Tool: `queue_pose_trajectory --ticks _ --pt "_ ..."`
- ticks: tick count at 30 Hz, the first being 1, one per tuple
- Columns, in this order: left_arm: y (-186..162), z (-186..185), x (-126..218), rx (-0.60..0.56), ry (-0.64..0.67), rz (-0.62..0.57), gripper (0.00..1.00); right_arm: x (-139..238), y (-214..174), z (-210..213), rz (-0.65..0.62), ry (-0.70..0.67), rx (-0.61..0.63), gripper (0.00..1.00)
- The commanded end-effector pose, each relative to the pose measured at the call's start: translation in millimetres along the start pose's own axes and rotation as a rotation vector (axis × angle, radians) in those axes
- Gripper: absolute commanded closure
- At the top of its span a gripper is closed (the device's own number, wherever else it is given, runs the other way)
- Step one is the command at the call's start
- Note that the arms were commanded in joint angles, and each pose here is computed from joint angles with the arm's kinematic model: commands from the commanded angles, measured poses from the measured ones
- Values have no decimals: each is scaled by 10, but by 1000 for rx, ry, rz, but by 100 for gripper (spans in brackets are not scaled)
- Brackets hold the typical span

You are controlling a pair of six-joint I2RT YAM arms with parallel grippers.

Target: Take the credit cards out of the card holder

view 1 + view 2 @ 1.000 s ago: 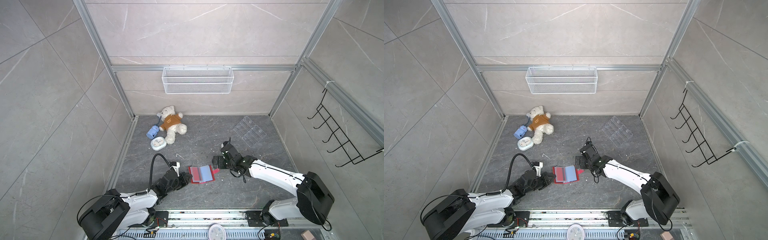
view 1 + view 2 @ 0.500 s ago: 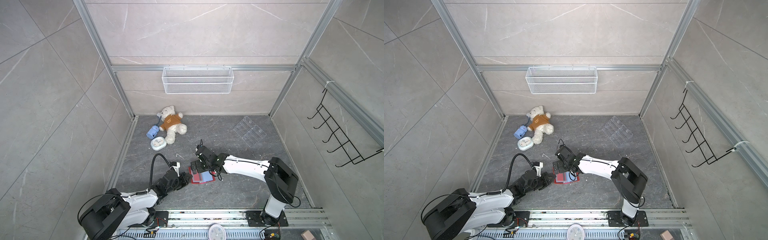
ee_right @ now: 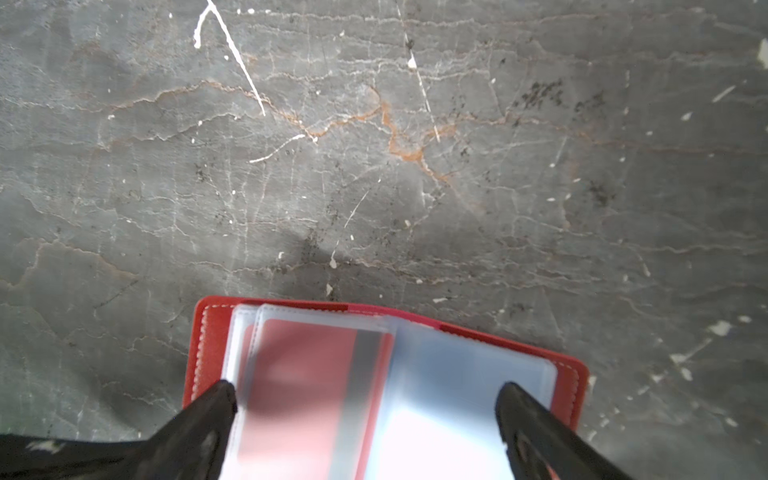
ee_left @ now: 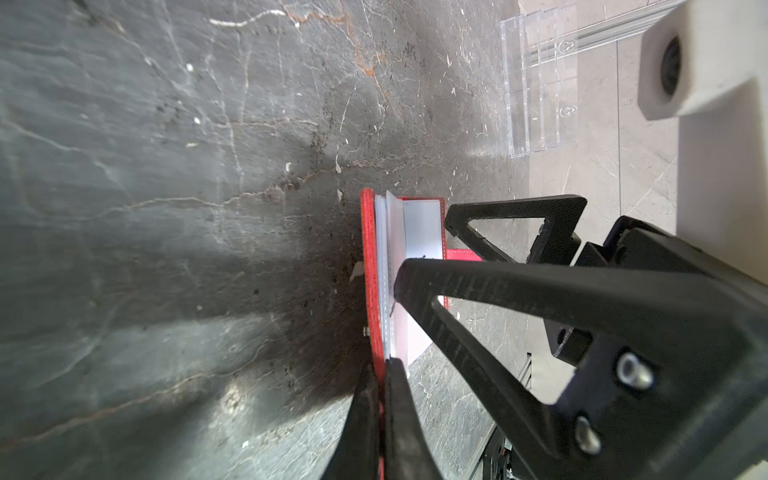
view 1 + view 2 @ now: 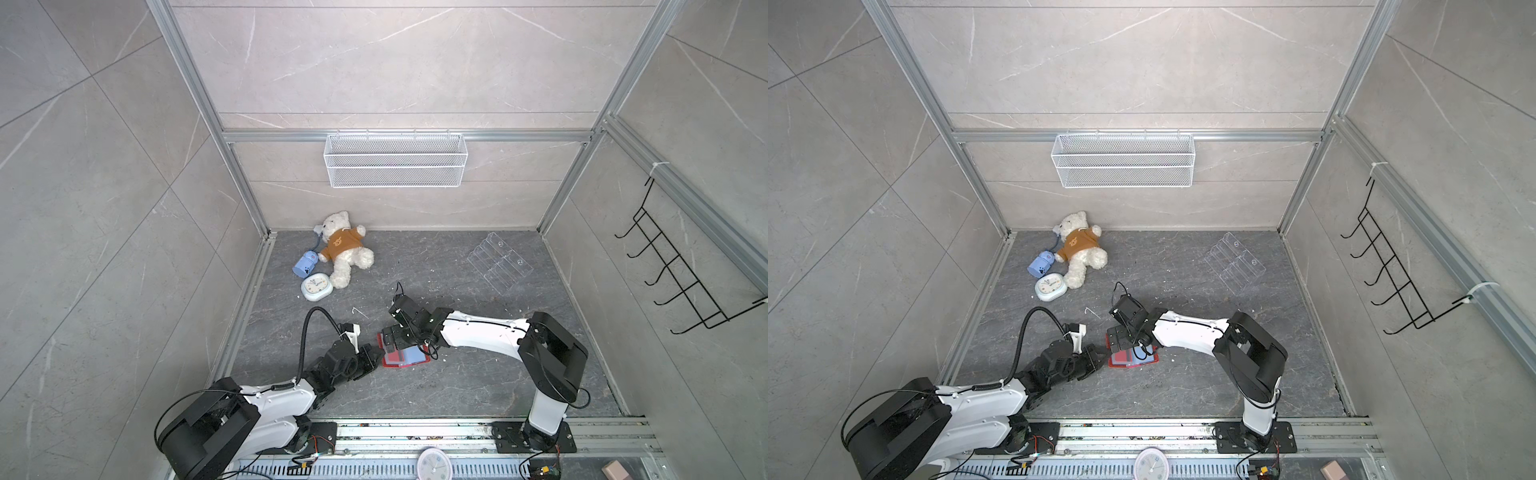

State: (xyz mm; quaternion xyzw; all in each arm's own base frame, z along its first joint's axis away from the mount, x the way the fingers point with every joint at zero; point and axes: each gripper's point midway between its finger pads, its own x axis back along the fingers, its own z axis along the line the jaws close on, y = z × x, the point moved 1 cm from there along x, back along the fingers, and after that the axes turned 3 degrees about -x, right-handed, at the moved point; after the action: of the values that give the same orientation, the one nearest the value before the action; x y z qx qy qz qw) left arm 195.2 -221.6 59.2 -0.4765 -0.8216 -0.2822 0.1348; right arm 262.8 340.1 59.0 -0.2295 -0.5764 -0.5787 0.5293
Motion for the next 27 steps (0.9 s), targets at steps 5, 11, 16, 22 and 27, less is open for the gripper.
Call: queue_pose_trajectory --ticks 5,11,16,22,27 --pt "104 -187 6 -44 -49 -41 100 -69 -35 24 20 -4 17 0" --pt "102 -183 5 -47 -47 -42 100 -74 -33 42 24 -4 23 0" --pt "105 -185 2 -49 -46 -42 100 -108 -52 -14 39 -45 35 1" --pt "98 -183 0 -54 -42 -39 100 -105 -69 -68 52 -125 80 2" --pt "103 -173 4 -54 -35 -43 100 -104 -98 -189 63 -229 124 3"
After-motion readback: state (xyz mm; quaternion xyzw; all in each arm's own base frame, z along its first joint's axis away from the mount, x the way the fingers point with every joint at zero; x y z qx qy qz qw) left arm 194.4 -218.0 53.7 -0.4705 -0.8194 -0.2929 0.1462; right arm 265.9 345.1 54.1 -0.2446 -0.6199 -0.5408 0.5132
